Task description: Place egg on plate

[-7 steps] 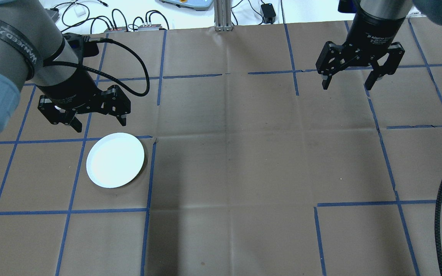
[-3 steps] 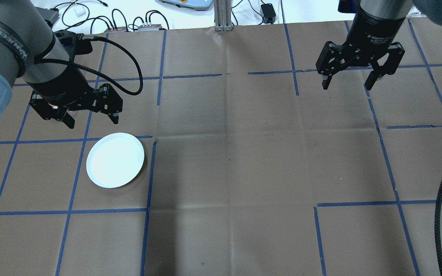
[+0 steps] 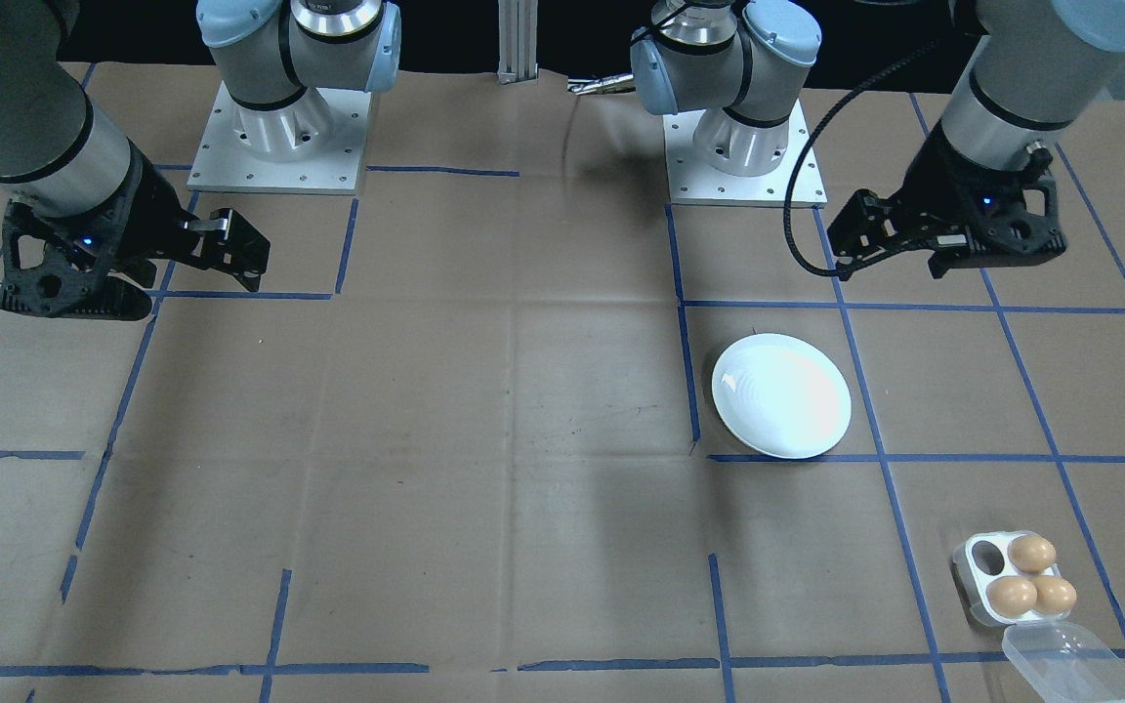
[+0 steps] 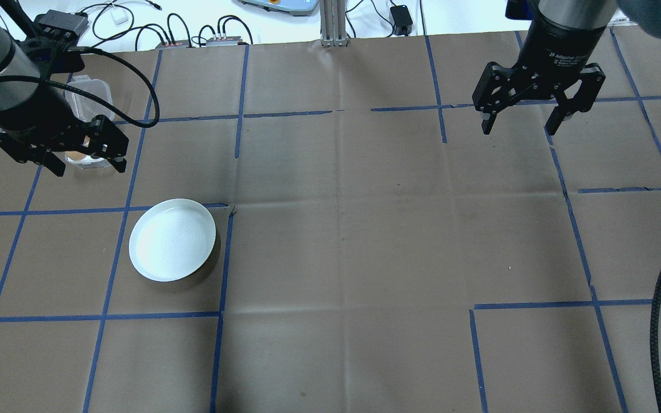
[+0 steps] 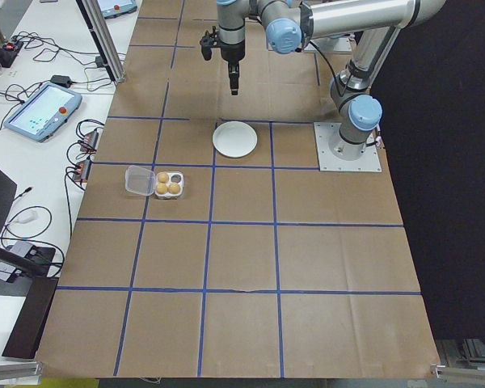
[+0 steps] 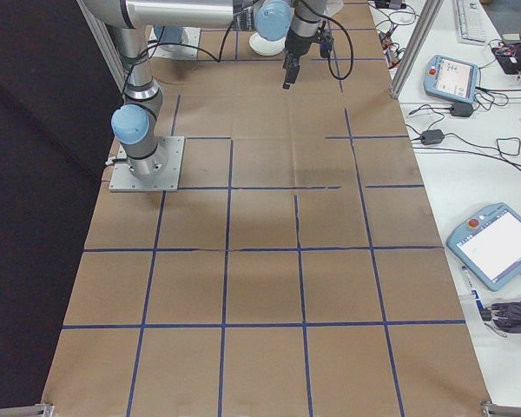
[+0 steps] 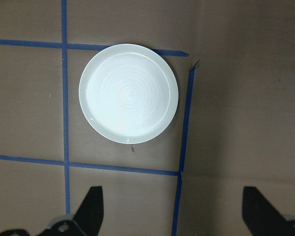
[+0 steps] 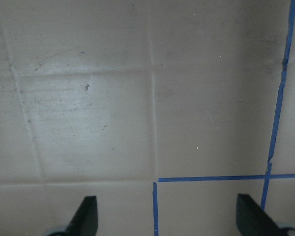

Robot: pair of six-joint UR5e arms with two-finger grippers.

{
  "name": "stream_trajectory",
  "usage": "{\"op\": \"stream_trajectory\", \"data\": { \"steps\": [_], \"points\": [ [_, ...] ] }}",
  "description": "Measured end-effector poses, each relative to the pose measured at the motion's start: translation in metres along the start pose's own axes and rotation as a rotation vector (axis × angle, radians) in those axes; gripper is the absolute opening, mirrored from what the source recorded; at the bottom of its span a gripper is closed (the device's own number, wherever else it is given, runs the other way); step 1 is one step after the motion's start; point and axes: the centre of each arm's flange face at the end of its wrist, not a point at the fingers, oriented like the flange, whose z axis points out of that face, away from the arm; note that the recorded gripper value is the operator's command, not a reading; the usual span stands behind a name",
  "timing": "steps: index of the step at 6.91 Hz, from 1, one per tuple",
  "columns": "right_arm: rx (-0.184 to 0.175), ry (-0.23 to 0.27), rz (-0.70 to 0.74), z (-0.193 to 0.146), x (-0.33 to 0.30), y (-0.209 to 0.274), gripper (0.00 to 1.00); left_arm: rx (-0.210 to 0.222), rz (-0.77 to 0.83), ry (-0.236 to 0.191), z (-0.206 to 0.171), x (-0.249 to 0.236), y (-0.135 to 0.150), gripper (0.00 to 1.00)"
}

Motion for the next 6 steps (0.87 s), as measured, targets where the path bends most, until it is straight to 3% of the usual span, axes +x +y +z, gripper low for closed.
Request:
{"op": "stream_trajectory", "data": {
  "steps": [4, 6],
  "points": [
    [0.001, 0.0, 0.0, -0.001, 0.0, 0.001, 1.0, 0.042, 0.09, -0.033, 0.087, -0.125, -0.095, 1.0],
    [0.001, -0.001, 0.0, -0.001, 0.0, 0.001, 1.0, 0.035, 0.102, -0.027, 0.132, -0.165, -0.167, 1.0]
  ]
}}
